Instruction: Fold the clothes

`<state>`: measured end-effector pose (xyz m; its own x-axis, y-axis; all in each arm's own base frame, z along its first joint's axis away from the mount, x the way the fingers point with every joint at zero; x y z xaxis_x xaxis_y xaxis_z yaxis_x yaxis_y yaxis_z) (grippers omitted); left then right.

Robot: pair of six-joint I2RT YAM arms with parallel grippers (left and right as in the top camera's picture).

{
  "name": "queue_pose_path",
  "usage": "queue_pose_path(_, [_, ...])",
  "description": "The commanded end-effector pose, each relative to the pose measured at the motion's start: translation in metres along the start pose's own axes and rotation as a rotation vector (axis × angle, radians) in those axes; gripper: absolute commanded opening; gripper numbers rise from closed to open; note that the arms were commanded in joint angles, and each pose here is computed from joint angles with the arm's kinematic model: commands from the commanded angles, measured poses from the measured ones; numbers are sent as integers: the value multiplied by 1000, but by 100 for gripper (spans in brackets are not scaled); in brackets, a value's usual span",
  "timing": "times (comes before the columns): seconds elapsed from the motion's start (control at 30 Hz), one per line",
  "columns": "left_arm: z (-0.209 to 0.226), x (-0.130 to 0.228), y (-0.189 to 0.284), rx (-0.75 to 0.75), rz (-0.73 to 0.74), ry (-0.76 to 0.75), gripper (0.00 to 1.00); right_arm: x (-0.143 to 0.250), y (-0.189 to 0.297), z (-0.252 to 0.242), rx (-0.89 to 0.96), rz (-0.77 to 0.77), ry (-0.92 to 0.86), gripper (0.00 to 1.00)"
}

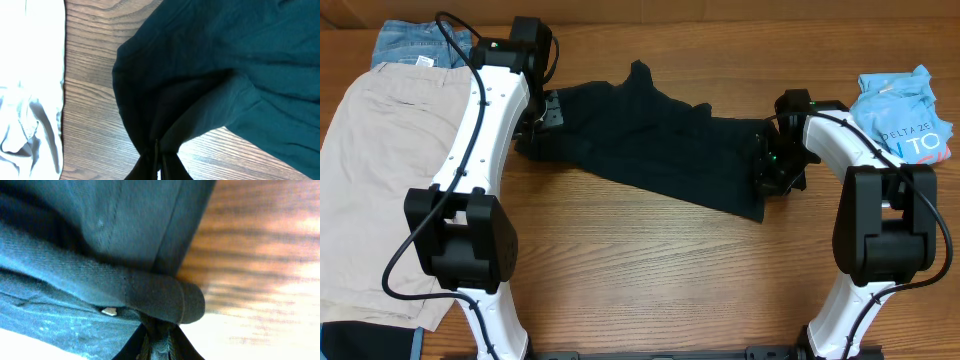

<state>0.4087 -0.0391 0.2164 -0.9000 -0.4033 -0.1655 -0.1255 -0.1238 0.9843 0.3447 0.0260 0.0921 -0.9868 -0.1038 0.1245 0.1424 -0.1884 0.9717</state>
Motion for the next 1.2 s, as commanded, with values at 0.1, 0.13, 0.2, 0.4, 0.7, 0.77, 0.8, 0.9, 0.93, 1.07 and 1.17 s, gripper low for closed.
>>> queue_pose_path(0.1, [0, 2, -3, -4, 10, -8, 4, -4, 33, 3, 48, -68, -16, 12])
queue_pose_path(0.13, [0, 1, -3, -4, 9, -8, 4, -3, 39, 4, 52, -75, -15, 12])
queue_pose_path(0.2, [0, 1, -1, -1, 6, -22, 4, -1, 46, 5, 56, -83, -14, 12])
queue_pose_path(0.4, [1, 0, 9, -1, 4, -31, 4, 4, 61, 8, 56, -95, -11, 12])
queue_pose_path(0.7, [2, 1, 10, -4, 10, -33, 4, 8, 61, 9, 55, -67, -16, 14])
queue_pose_path(0.77, [2, 1, 10, -4, 11, -36, 4, 9, 61, 9, 54, -64, -17, 14])
queue_pose_path(0.8, [2, 1, 10, -4, 10, -40, 4, 9, 61, 9, 54, -63, -17, 14])
queue_pose_path(0.9, [2, 1, 10, -4, 10, -40, 4, 9, 61, 9, 55, -63, -15, 14])
queue_pose_path(0.93, [2, 1, 10, -4, 10, -40, 4, 9, 60, 9, 54, -62, -16, 13])
queue_pose_path(1.07, [2, 0, 11, -1, 4, -40, 4, 5, 61, 9, 54, -88, -12, 4])
queue_pose_path(1.17, [2, -2, 22, 16, -25, -41, 4, -1, 72, 11, 57, -150, -1, 4])
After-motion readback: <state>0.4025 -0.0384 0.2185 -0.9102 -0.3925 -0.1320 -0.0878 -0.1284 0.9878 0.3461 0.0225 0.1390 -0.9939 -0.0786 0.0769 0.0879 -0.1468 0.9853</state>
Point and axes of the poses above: each gripper's point midway between its finger pads, its own y axis back along the fingers, its own z axis along the line the jaws close on, x = y × z, the point moved 9 cm from there along y, back along the fingers, and after that the axes turned 10 degrees about y, right-handed, at the moved point
